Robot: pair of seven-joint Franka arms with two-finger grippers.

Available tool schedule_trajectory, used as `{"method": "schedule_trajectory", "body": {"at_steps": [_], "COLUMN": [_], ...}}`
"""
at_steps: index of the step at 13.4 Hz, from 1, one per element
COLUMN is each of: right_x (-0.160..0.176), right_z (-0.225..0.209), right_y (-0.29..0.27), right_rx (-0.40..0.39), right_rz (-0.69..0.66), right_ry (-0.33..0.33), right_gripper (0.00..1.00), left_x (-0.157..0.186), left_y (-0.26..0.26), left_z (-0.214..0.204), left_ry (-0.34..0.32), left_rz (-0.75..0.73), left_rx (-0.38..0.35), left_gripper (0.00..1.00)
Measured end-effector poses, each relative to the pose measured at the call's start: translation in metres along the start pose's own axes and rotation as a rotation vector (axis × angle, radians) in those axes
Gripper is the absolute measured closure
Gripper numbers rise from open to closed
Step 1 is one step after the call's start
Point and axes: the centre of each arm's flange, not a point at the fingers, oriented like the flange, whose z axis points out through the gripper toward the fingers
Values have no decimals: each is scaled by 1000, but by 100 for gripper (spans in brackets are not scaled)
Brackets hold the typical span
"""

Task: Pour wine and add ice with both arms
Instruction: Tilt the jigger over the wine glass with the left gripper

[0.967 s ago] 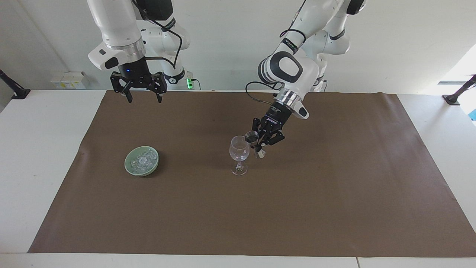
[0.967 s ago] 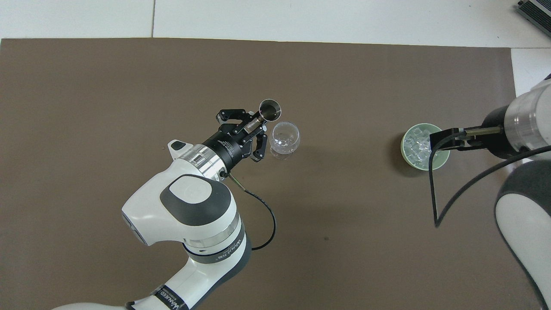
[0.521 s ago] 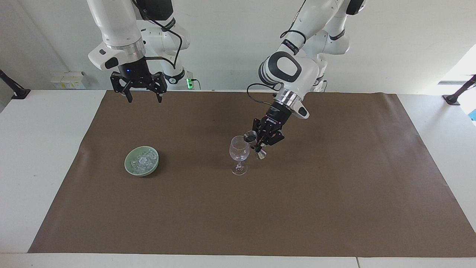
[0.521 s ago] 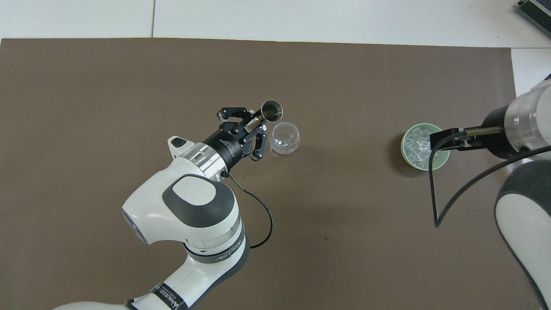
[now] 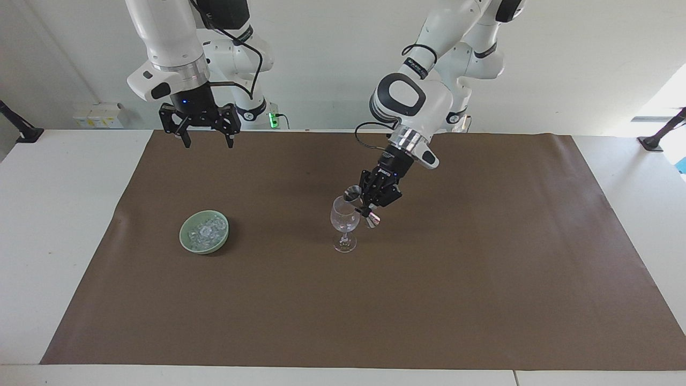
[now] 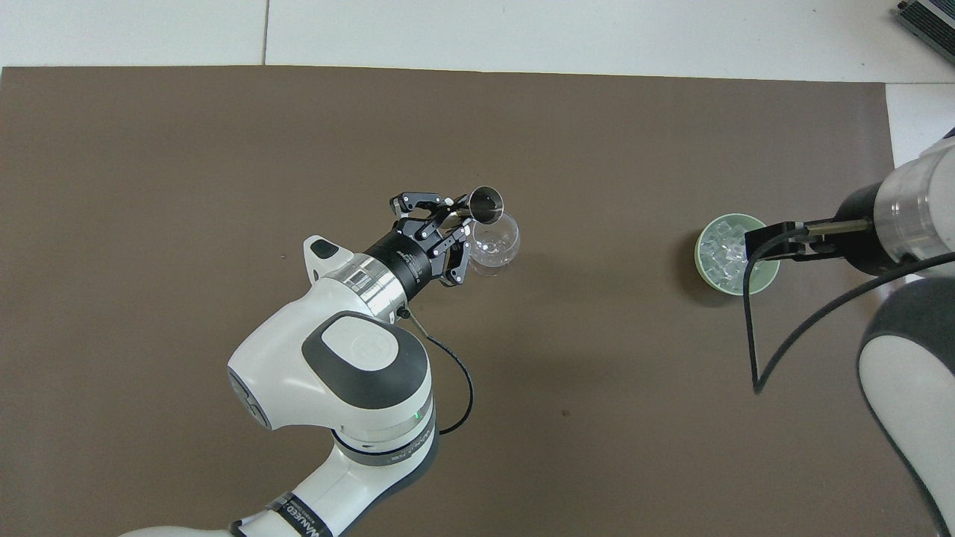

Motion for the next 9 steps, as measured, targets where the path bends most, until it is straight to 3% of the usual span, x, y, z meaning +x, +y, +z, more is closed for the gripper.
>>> {"method": "schedule_trajectory", "body": {"at_steps": [9], "right_x": [0], "right_z": [0], "right_y": [0], "right_rx": [0], "right_rz": [0], "right_ry": [0], "right_gripper": [0], "left_x": [2], "left_y": [2], "left_z": [-2], "left_ry": [27], "left_rz": [112], "left_rx": [-13], "left_gripper": [79]}}
